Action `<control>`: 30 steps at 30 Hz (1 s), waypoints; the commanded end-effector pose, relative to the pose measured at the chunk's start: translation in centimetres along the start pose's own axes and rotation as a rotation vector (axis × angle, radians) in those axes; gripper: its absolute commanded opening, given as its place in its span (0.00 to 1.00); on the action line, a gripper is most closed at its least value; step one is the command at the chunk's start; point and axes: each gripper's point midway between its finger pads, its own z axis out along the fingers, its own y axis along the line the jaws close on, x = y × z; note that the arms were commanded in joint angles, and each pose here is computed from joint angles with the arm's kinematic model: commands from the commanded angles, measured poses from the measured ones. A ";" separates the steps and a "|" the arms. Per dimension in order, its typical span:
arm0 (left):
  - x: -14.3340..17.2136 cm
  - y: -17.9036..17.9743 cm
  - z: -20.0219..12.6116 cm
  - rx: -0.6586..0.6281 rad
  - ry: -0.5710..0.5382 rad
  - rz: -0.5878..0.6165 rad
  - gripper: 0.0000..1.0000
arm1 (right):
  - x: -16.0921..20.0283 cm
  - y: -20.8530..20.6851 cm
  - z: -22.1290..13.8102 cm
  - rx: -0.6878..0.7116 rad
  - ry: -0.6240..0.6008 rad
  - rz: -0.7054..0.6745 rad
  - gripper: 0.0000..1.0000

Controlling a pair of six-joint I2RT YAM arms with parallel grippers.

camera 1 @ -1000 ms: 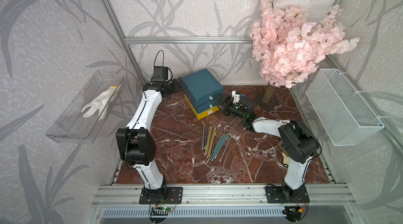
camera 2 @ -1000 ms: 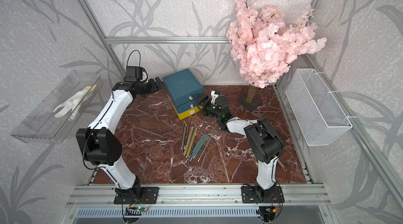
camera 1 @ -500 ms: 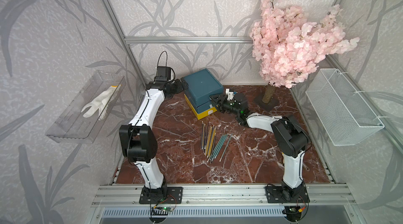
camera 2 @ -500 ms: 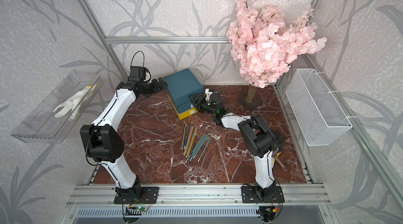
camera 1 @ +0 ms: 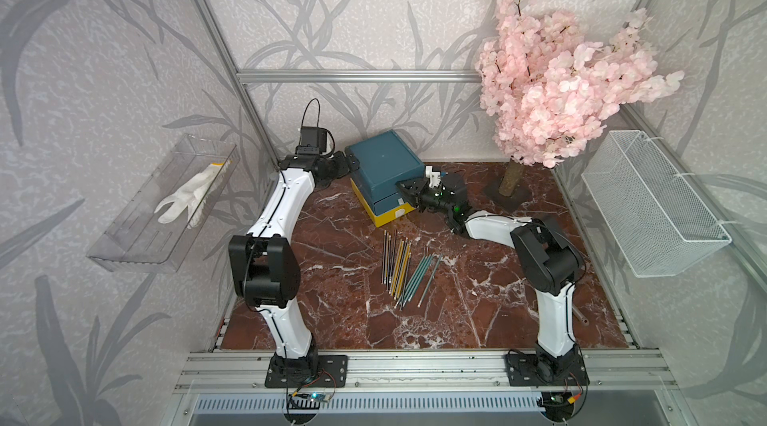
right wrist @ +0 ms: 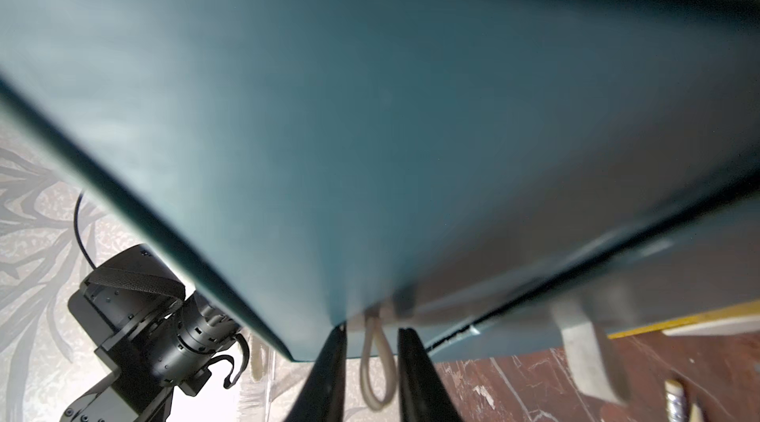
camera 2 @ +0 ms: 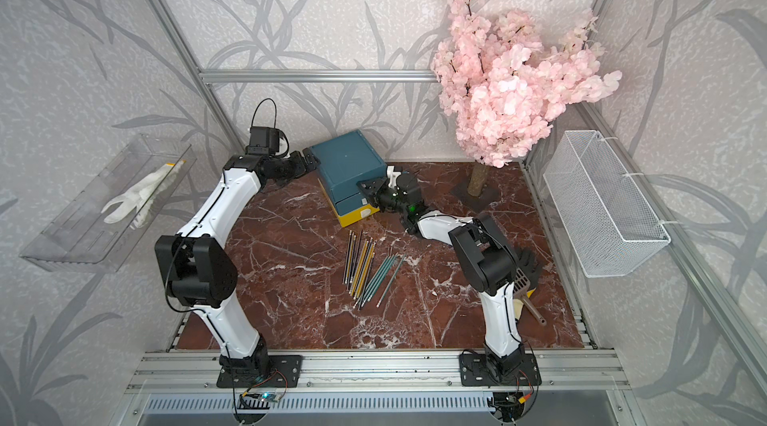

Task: Please place the pencils in the drawer according to their color
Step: Open the drawer in the storage box.

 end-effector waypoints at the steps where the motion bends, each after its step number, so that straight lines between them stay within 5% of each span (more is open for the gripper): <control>1: -0.7 -0.9 0.1 0.015 -0.019 0.003 1.00 | -1.0 0.3 0.4 -0.012 -0.006 -0.015 0.15; 5: -0.6 -0.9 0.7 0.005 -0.018 -0.002 1.00 | -1.6 0.5 0.1 -0.017 -0.009 -0.013 0.00; 30: 0.7 -1.5 4.8 -0.015 0.006 -0.058 1.00 | 2.7 0.4 -8.1 -0.038 -0.012 0.047 0.00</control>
